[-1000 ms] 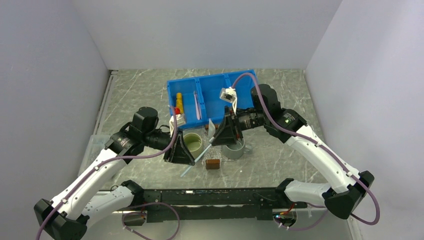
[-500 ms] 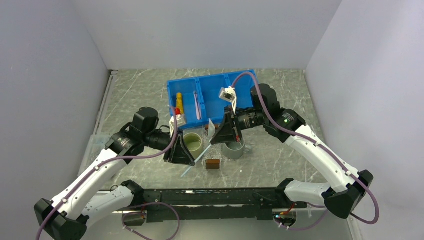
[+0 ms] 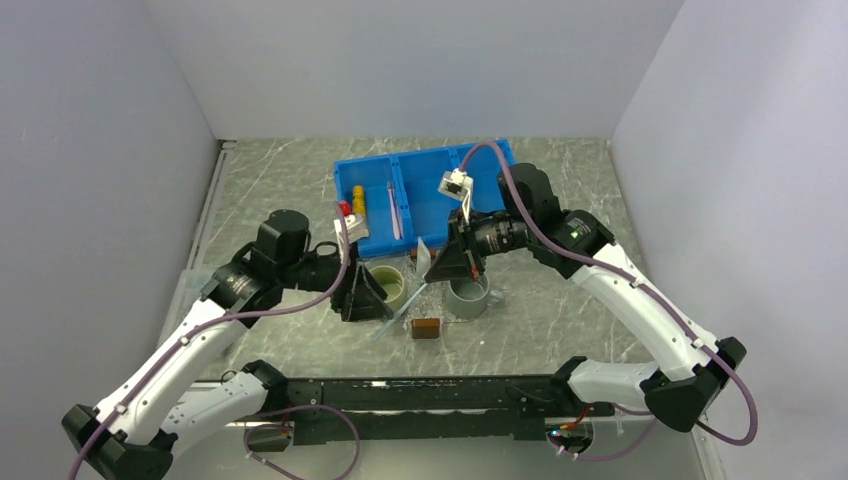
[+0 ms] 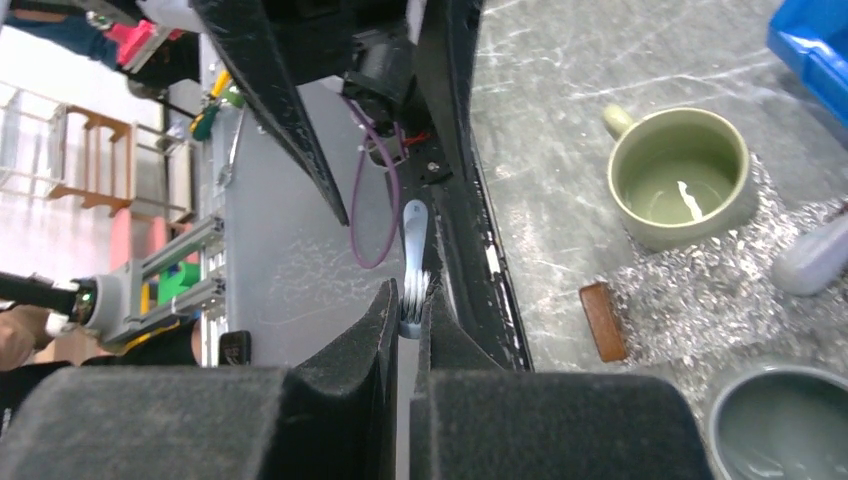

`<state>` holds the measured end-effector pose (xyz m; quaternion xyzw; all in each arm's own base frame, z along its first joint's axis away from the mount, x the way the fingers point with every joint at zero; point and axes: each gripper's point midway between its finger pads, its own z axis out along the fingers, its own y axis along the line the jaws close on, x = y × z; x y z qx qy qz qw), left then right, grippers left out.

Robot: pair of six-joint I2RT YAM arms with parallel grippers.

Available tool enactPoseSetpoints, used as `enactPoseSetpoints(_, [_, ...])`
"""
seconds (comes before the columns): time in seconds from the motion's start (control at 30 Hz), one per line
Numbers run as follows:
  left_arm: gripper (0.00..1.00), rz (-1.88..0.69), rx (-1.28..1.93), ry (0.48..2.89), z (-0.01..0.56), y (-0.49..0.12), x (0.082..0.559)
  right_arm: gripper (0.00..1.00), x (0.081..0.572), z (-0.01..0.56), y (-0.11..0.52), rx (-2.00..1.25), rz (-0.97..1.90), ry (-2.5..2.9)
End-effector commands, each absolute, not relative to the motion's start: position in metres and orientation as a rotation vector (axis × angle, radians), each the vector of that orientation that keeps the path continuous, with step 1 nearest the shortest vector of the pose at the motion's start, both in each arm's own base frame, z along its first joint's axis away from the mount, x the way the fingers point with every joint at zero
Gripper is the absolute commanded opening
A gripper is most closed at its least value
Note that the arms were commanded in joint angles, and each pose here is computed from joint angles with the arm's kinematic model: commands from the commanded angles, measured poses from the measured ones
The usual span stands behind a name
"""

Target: Prepare toiletry sets of a toothbrush and toothpaste on the tray

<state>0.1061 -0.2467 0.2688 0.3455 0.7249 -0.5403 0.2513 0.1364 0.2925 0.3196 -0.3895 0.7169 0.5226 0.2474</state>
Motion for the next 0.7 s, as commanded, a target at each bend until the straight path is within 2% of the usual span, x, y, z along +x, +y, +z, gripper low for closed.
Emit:
enactPoseSetpoints(0.0, [0.75, -1.194, 0.813, 1.914, 0.294, -0.231, 0.136, 0.0, 0.153, 0.327, 0.28, -1.021, 1.234, 2.012])
enactPoseSetpoints(0.07, [0.82, -1.087, 0.746, 1.917, 0.295, -0.22, 0.146, 0.0, 0.16, 0.324, 0.275, -0.992, 1.136, 2.063])
enactPoseSetpoints(0.17, [0.86, -0.959, 0.668, 1.898, 0.298, -0.203, 0.156, 0.0, 0.168, 0.319, 0.269, -0.974, 1.015, 2.126])
enactPoseSetpoints(0.47, [0.93, -0.712, 0.521, 1.904, 0.272, -0.166, 0.173, 0.0, 0.194, 0.301, 0.256, -0.862, 0.713, 2.294])
enactPoseSetpoints(0.53, [0.99, -0.684, 0.509, 1.899, 0.265, -0.162, 0.176, 0.0, 0.2, 0.297, 0.256, -0.836, 0.669, 2.32])
enactPoseSetpoints(0.67, [0.99, -0.652, 0.496, 1.901, 0.258, -0.158, 0.179, 0.0, 0.214, 0.29, 0.259, -0.778, 0.583, 2.345])
